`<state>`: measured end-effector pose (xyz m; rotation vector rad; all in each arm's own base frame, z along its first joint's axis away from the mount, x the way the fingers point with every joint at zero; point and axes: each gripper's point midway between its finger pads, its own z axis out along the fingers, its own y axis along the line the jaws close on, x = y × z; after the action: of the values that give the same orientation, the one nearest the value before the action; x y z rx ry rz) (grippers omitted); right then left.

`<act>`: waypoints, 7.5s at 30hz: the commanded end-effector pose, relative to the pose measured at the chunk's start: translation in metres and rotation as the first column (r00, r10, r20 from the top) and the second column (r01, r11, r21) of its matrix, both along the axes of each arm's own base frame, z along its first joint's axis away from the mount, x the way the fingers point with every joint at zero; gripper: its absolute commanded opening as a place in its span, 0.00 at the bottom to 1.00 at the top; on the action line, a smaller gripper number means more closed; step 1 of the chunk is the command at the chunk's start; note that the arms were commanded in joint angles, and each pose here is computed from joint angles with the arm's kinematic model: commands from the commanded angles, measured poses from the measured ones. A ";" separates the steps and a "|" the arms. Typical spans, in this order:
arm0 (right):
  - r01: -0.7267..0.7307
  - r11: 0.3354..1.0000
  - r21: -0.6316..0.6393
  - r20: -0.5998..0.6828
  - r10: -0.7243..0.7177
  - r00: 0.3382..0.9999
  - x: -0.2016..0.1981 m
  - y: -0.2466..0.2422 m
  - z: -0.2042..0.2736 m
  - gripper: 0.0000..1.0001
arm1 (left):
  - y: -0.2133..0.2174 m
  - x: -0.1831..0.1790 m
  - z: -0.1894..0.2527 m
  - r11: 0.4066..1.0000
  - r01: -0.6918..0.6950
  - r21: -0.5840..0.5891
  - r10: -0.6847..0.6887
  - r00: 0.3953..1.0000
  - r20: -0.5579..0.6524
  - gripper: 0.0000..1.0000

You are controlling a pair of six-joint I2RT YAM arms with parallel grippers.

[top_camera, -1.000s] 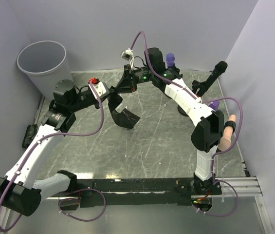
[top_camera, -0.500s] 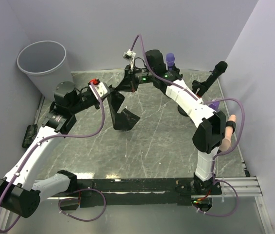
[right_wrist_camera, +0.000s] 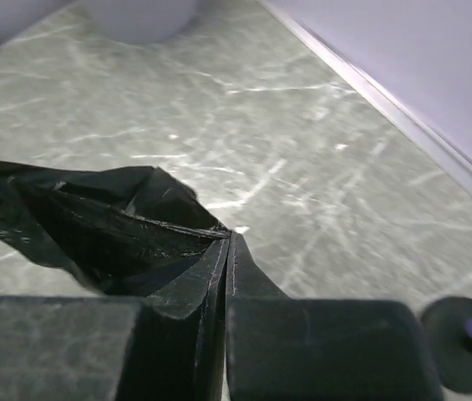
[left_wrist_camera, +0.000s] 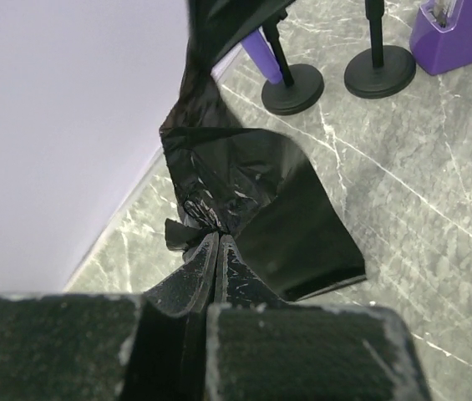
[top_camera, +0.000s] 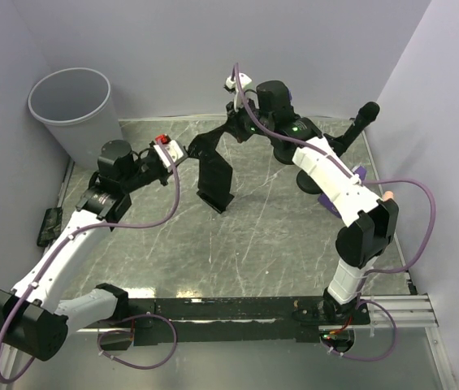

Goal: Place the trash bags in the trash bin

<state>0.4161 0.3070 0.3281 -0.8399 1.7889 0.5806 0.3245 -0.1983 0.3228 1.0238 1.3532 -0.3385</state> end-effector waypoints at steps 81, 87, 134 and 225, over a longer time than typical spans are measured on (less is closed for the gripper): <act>-0.150 0.988 -0.032 0.267 0.154 0.951 -0.043 0.024 0.079 0.00 | -0.043 0.083 -0.028 0.967 0.139 -0.214 -0.218 0.885 -0.411 0.16; -0.075 0.995 -0.071 0.252 0.090 0.963 -0.018 0.014 0.061 0.00 | -0.051 0.043 -0.023 0.918 0.320 -0.233 -0.392 0.816 -0.425 0.07; -0.520 0.850 -0.083 0.173 0.526 0.833 -0.074 0.063 0.023 0.52 | -0.029 0.028 0.024 0.813 0.142 -0.564 -0.477 0.718 -0.507 0.01; -0.025 0.997 0.079 -0.198 0.041 0.979 0.003 0.019 -0.050 0.00 | 0.044 0.067 0.036 0.930 -0.100 -0.353 -0.097 0.860 -0.501 0.01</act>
<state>0.4097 0.3486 0.2457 -0.8299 2.0064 0.8654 0.3813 -0.1650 0.3628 0.6691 1.6389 -0.9980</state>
